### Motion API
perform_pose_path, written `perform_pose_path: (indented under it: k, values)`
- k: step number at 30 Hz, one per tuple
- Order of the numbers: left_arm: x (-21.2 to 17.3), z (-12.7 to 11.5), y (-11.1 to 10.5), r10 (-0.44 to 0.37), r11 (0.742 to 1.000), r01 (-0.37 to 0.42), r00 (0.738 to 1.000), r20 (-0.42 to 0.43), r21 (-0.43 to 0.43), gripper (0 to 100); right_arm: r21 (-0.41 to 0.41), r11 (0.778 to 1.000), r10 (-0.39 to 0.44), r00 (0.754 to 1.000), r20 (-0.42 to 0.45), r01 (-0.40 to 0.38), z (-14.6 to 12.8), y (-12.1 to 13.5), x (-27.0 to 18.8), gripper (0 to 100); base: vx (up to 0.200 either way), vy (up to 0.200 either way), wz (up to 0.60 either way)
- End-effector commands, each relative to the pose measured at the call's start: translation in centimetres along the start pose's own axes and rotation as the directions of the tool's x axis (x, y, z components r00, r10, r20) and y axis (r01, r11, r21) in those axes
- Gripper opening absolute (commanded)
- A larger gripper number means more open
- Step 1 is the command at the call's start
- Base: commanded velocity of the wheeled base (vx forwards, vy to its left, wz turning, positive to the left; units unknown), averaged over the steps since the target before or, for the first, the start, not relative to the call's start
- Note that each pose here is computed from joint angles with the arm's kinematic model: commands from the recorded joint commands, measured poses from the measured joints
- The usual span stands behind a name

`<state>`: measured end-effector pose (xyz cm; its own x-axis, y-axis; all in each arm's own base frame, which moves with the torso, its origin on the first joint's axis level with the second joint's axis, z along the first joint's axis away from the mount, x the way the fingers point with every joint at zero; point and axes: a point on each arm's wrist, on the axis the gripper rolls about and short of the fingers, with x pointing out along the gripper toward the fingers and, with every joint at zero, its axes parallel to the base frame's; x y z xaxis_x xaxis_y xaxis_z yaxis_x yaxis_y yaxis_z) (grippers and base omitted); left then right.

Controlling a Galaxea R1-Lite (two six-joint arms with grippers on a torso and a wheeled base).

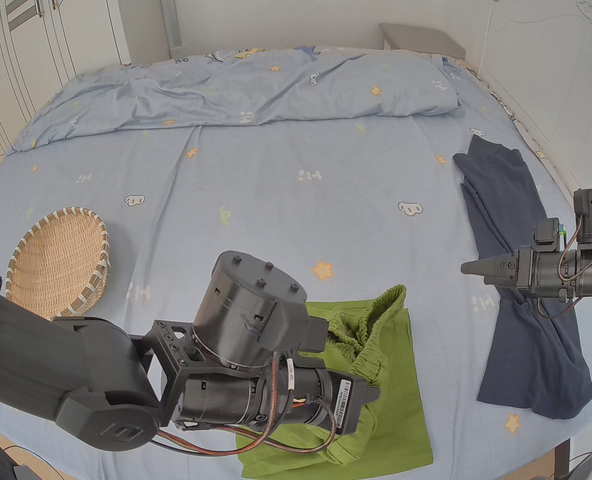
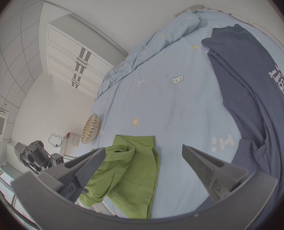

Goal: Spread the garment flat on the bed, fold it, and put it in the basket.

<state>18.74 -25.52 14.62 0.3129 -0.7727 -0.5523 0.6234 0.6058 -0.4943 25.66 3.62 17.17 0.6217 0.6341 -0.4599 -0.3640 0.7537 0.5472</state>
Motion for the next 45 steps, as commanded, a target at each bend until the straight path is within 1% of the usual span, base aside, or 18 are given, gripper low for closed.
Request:
perform_pose_path:
  k: [1, 3, 4, 7, 10, 14, 17, 19, 20, 23, 25, 27, 30, 32, 33, 34, 37, 45]
  values:
    - [-0.2, 0.3, 0.3, 0.026, 1.000, -0.026, 1.000, 0.009, 0.003, 0, 0.001, 1.000, 0.002, 1.000, -0.004, -0.002, -0.1, 0.0, 0.1, 100, 0.000, 0.000, 0.00]
    - [-0.2, 0.3, 0.3, 0.036, 0.999, -0.036, 0.999, 0.014, 0.013, 0, 0.001, 1.000, 0.002, 1.000, -0.004, -0.002, -0.1, 0.0, 0.1, 100, 0.000, 0.000, 0.00]
    - [-0.1, 0.4, 0.3, 0.039, 0.999, -0.039, 0.999, 0.017, 0.013, 100, 0.001, 1.000, 0.003, 1.000, -0.006, -0.003, -0.1, 0.0, 0.1, 100, 0.000, 0.000, 0.00]
    - [0.1, 0.6, 0.1, 0.037, 0.999, -0.037, 0.999, 0.036, 0.016, 100, 0.000, 1.000, 0.004, 1.000, -0.007, -0.004, -0.1, 0.1, 0.1, 100, 0.000, 0.000, 0.00]
    - [0.2, 0.9, -0.2, 0.029, 0.999, -0.030, 0.996, 0.079, 0.017, 100, -0.001, 1.000, 0.004, 1.000, -0.006, -0.004, -0.1, 0.1, 0.1, 100, 0.000, 0.000, 0.00]
    - [0.1, 1.0, -0.3, 0.021, 1.000, -0.023, 0.996, 0.092, 0.018, 100, 0.000, 1.000, 0.003, 1.000, -0.005, -0.003, -0.1, 0.1, 0.1, 100, 0.000, 0.000, 0.00]
    - [-0.2, 1.3, 0.2, 0.034, 0.999, -0.033, 0.994, 0.102, -0.009, 100, -0.002, 1.000, 0.005, 1.000, -0.006, -0.005, -0.1, 0.1, 0.1, 100, 0.000, 0.000, 0.00]
    - [-0.8, 1.5, 1.3, 0.063, 0.997, -0.056, 0.992, 0.109, -0.059, 100, -0.002, 1.000, 0.006, 1.000, -0.007, -0.006, -0.1, 0.2, 0.1, 100, 0.000, 0.000, 0.00]
    - [-1.8, 1.7, 2.7, 0.095, 0.991, -0.081, 0.988, 0.124, -0.108, 100, -0.006, 1.000, 0.011, 1.000, -0.003, -0.011, -0.1, 0.4, 0.0, 100, 0.000, 0.000, 0.00]
    - [-3.9, 1.4, 6.2, 0.148, 0.974, -0.122, 0.981, 0.129, -0.191, 100, -0.011, 1.000, 0.016, 1.000, 0.008, -0.016, 0.0, 0.7, -0.4, 100, 0.000, 0.000, 0.00]
    - [-5.1, 1.2, 8.7, 0.139, 0.964, -0.108, 0.983, 0.116, -0.243, 100, -0.026, 0.999, 0.024, 0.999, 0.026, -0.024, 0.1, 1.3, -1.1, 100, 0.000, 0.000, 0.00]
    - [-5.9, 0.4, 10.8, 0.104, 0.954, -0.074, 0.991, 0.088, -0.290, 100, -0.036, 0.999, 0.031, 0.999, 0.037, -0.030, 0.1, 1.7, -1.5, 100, 0.000, 0.000, 0.00]
    - [-6.7, -1.0, 13.4, 0.067, 0.937, -0.039, 0.996, 0.067, -0.346, 100, -0.050, 0.998, 0.045, 0.998, 0.040, -0.043, 0.0, 2.4, -1.9, 100, 0.000, 0.000, 0.00]
    - [-6.1, -1.9, 15.6, 0.072, 0.928, -0.047, 0.996, 0.054, -0.369, 100, -0.056, 0.997, 0.052, 0.998, 0.041, -0.050, -0.1, 2.8, -2.3, 100, 0.000, 0.000, 0.00]
    - [-6.1, -1.9, 15.6, 0.072, 0.928, -0.047, 0.996, 0.054, -0.369, 100, -0.056, 0.997, 0.052, 0.998, 0.041, -0.050, -0.1, 2.8, -2.3, 100, 0.000, 0.000, 0.00]
    - [-5.4, -2.6, 16.7, 0.072, 0.932, -0.048, 0.996, 0.054, -0.360, 100, -0.063, 0.996, 0.058, 0.997, 0.045, -0.055, -0.2, 3.1, -2.6, 100, 0.000, 0.000, 0.00]
    - [-4.1, -3.8, 17.5, 0.066, 0.932, -0.048, 0.997, 0.040, -0.359, 100, -0.088, 0.993, 0.088, 0.995, 0.043, -0.084, -0.5, 4.1, -2.8, 100, 0.000, 0.000, 0.00]
    - [0.5, -6.4, 16.6, -0.016, 0.959, 0.016, 1.000, 0.003, -0.282, 100, -0.080, 0.992, 0.102, 0.994, 0.039, -0.098, -0.7, 4.5, -2.9, 100, 0.000, 0.000, 0.00]
